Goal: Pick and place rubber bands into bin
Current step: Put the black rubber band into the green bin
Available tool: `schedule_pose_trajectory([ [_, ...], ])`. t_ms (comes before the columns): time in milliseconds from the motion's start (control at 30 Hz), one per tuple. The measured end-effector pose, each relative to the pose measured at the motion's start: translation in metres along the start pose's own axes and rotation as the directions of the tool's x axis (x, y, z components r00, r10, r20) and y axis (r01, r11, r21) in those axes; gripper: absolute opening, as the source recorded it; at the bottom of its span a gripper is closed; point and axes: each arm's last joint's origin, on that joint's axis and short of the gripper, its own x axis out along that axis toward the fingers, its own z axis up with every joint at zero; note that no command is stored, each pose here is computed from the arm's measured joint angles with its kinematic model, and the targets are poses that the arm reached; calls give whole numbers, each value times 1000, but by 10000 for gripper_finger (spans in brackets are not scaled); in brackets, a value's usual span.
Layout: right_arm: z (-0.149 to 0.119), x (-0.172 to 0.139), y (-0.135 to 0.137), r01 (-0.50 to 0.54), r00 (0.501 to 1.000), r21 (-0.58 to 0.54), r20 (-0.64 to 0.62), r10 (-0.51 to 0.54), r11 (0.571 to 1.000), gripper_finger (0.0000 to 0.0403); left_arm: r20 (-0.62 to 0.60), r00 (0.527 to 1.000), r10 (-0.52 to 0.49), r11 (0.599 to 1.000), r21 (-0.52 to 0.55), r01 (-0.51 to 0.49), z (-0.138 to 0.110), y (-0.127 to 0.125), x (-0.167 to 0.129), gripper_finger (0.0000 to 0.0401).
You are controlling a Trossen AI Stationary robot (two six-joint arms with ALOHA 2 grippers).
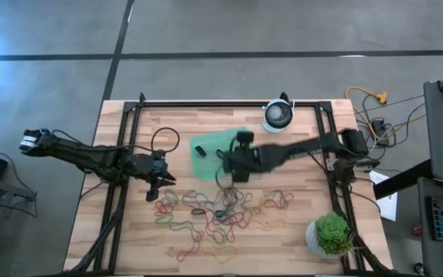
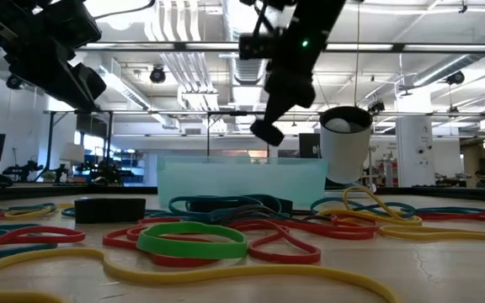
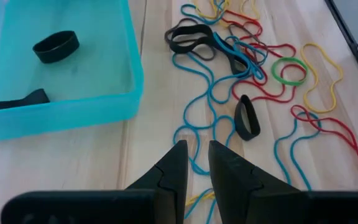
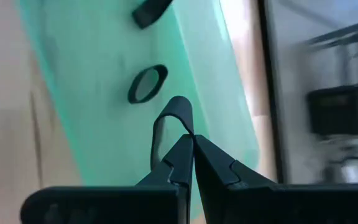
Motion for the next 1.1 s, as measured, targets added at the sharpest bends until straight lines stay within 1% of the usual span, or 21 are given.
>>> schedule_pose_trajectory([
  [100,2,16,-25,-65,998,52,8,65,997,8,0,1000,0,1000,2,0,0,0,0,50],
  [233,3,28,-44,-157,987,78,50,153,985,8,-1,1000,0,1000,2,0,0,0,0,50],
  [333,4,33,-51,-200,979,100,71,193,975,8,-1,1000,0,1000,5,0,0,0,0,50],
  [533,4,34,-53,-206,977,114,79,198,972,11,0,1000,-1,1000,6,1,0,0,0,50],
  [600,4,33,-52,-227,972,111,85,218,968,21,0,1000,2,1000,6,-2,0,0,0,50],
  [700,6,34,-53,-272,960,116,109,260,955,47,2,1000,10,1000,6,-10,0,0,0,50],
  [800,6,34,-54,-270,960,114,108,258,956,79,6,1000,22,1000,5,-22,0,1,0,50],
  [933,4,31,-54,-271,960,77,94,263,960,112,23,1000,17,999,28,-17,2,0,1,50],
  [1000,3,24,-53,-276,958,50,90,271,960,122,27,1000,-7,999,39,6,4,-1,6,50],
  [1100,3,6,-49,-287,952,18,113,283,958,131,-10,997,-70,995,75,71,5,-5,18,50],
])
